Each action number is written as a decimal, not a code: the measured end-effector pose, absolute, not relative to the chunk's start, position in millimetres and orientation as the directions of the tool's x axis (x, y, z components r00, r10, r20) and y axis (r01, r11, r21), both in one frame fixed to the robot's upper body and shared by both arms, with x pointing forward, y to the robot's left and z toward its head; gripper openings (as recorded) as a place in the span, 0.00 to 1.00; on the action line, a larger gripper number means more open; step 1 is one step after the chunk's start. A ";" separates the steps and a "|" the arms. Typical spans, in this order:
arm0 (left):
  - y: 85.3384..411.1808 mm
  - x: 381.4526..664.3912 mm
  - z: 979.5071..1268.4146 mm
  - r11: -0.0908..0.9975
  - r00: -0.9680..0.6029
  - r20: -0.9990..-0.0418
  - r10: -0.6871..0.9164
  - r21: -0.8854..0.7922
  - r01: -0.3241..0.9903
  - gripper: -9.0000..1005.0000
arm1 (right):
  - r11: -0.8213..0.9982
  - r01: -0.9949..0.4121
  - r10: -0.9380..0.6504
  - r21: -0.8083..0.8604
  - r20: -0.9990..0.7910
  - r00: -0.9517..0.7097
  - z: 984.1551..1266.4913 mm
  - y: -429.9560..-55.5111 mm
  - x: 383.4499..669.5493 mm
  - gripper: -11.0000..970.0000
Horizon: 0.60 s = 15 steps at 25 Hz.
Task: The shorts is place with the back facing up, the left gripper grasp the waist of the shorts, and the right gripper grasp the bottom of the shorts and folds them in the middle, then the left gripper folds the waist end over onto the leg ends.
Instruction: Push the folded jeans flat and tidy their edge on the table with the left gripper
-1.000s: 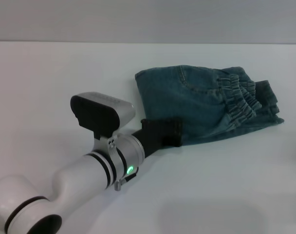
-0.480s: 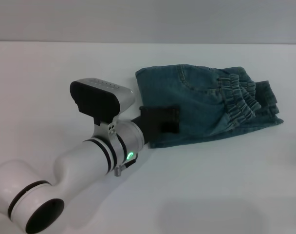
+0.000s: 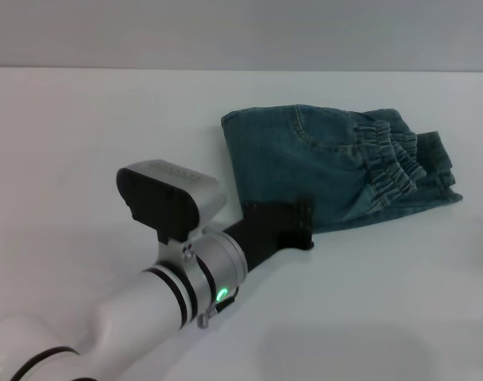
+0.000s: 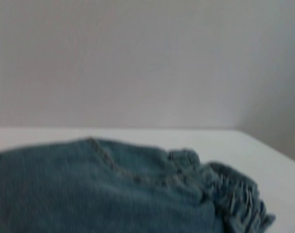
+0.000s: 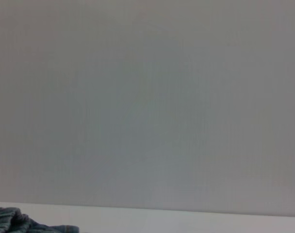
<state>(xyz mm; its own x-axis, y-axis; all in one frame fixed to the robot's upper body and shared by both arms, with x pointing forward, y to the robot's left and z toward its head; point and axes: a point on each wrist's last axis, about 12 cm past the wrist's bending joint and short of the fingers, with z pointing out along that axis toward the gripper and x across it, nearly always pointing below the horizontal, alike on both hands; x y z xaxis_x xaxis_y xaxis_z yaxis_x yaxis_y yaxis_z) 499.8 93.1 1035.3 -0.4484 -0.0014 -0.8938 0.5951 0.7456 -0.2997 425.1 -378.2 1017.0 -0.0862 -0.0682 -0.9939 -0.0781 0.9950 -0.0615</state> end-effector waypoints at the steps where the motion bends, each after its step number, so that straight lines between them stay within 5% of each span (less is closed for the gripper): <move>1: 93.0 499.8 1033.7 0.747 -0.462 -0.887 0.006 -0.303 0.592 0.03 | 0.995 -0.079 -0.068 -0.061 -0.994 -0.086 1017.0 -377.9 425.4 0.01; 15: 98.1 528.5 1026.6 0.777 -0.493 -0.865 0.092 -0.247 0.579 0.04 | 0.995 -0.085 -0.057 -0.051 -0.996 -0.075 1016.2 -374.7 419.8 0.01</move>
<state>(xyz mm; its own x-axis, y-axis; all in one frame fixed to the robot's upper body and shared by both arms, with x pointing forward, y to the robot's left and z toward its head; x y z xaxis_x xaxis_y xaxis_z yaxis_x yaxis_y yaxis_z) 528.5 98.1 1026.6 -0.4926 0.0920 -0.8654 0.5786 0.7774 -0.2467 419.8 -374.7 1016.2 -0.0752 -0.0569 -0.9955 -0.0847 0.9951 -0.0505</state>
